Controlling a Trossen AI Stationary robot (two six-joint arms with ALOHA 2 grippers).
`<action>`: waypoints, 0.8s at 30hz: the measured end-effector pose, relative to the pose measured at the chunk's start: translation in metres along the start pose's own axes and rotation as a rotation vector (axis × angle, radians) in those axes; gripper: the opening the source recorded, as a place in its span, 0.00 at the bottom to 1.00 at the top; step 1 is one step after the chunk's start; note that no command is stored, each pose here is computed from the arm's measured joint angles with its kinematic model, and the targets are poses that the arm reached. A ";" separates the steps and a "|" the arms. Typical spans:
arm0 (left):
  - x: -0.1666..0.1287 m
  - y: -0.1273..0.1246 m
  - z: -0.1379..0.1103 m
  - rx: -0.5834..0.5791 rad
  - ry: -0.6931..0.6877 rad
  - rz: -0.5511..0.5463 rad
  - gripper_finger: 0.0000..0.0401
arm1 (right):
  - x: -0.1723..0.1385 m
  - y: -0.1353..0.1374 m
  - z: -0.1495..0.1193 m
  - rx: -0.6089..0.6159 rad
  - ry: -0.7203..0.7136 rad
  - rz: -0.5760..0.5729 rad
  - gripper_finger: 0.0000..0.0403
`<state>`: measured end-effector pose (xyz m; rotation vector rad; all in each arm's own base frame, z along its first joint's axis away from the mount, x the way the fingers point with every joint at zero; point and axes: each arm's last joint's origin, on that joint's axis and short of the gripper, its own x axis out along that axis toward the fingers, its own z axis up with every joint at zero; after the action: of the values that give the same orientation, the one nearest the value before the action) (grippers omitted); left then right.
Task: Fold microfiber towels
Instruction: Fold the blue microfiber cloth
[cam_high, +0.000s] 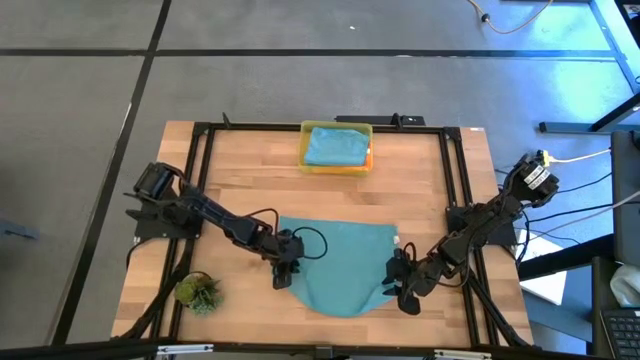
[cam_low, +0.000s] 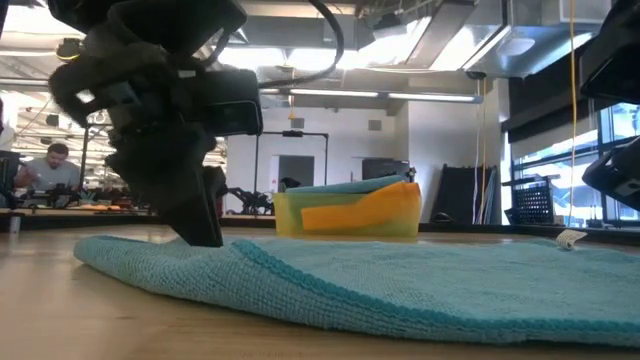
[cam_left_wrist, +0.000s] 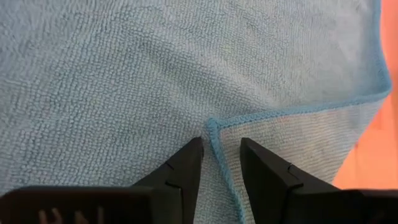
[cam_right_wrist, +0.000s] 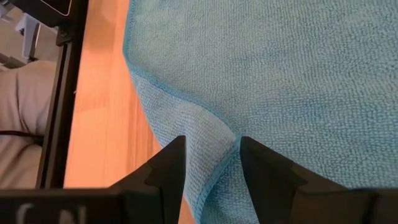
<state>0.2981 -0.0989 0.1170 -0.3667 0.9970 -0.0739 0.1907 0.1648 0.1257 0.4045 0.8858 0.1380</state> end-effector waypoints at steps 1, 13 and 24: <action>0.000 -0.002 -0.001 0.026 -0.005 0.012 0.26 | 0.000 0.000 0.000 -0.005 0.000 0.000 0.38; 0.001 -0.015 -0.010 0.155 -0.029 0.049 0.01 | 0.000 0.000 0.000 -0.019 0.000 -0.002 0.38; -0.002 -0.024 0.000 0.215 -0.055 0.030 0.00 | 0.000 0.002 -0.003 -0.016 0.082 0.067 0.38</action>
<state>0.2995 -0.1210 0.1262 -0.1567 0.9294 -0.1421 0.1886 0.1670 0.1251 0.4160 0.9519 0.2249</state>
